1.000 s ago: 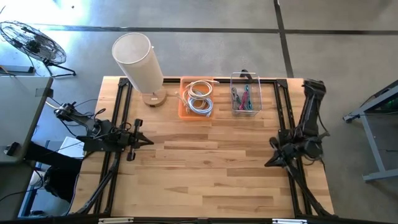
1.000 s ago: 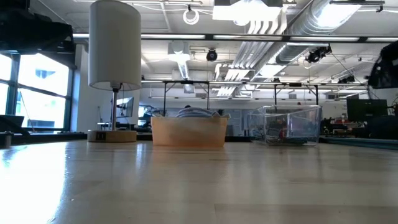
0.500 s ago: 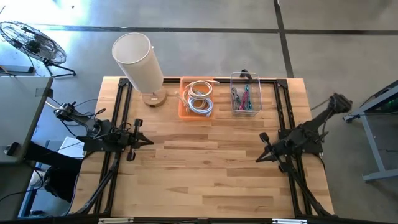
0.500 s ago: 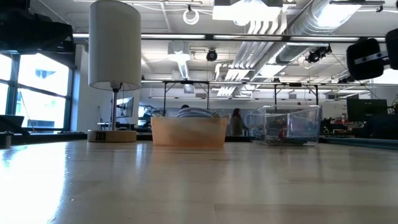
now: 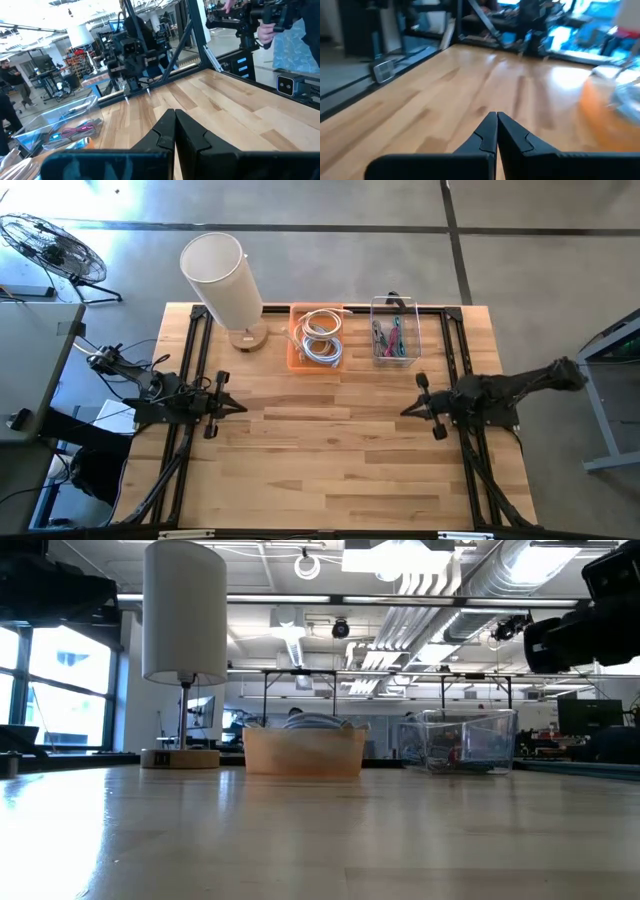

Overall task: Pick & Place USB Port
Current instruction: Return to Home Position

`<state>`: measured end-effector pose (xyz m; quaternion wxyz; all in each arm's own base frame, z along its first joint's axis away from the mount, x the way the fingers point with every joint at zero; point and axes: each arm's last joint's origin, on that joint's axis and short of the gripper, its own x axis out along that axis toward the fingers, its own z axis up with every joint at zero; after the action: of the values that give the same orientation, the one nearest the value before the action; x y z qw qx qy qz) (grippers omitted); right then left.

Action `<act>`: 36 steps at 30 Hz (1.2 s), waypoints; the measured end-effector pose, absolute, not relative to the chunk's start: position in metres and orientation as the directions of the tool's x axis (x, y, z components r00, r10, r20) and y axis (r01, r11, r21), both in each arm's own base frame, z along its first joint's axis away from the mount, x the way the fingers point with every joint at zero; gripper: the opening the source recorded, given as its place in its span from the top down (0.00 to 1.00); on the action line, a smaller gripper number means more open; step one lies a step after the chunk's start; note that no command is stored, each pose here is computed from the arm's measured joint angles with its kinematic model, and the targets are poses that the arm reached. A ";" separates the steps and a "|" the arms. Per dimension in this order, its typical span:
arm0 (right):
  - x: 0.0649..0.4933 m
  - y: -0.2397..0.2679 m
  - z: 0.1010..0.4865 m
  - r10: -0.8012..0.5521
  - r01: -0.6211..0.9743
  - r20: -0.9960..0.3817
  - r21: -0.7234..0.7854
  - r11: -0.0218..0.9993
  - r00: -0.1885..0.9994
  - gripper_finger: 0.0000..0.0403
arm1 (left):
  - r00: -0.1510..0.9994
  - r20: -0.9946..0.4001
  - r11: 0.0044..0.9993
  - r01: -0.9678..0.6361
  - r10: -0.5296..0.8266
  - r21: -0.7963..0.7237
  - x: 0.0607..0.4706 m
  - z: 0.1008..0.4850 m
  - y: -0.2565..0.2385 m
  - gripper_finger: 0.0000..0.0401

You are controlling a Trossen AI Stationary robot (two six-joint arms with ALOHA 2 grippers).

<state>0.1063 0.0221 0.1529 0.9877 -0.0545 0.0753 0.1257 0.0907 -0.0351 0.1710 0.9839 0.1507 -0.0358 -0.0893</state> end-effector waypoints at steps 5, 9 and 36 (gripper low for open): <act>0.104 0.011 0.159 0.144 -0.156 -0.094 -0.132 0.979 0.985 1.00 | 0.981 0.044 0.939 0.165 -0.187 0.303 0.091 0.171 -0.035 1.00; 0.103 0.006 0.161 0.095 -0.103 -0.067 -0.134 0.986 0.993 1.00 | 0.981 0.044 0.939 0.165 -0.187 0.303 0.091 0.171 -0.035 1.00; 0.098 -0.011 0.167 -0.137 0.136 0.002 -0.139 0.981 0.991 1.00 | 0.980 0.044 0.938 0.171 -0.193 0.303 0.091 0.171 -0.035 1.00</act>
<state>0.0982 -0.0113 0.1667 0.9952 -0.0697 0.0037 -0.0685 0.0907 -0.0353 0.1710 0.9836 0.1506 -0.0364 -0.0923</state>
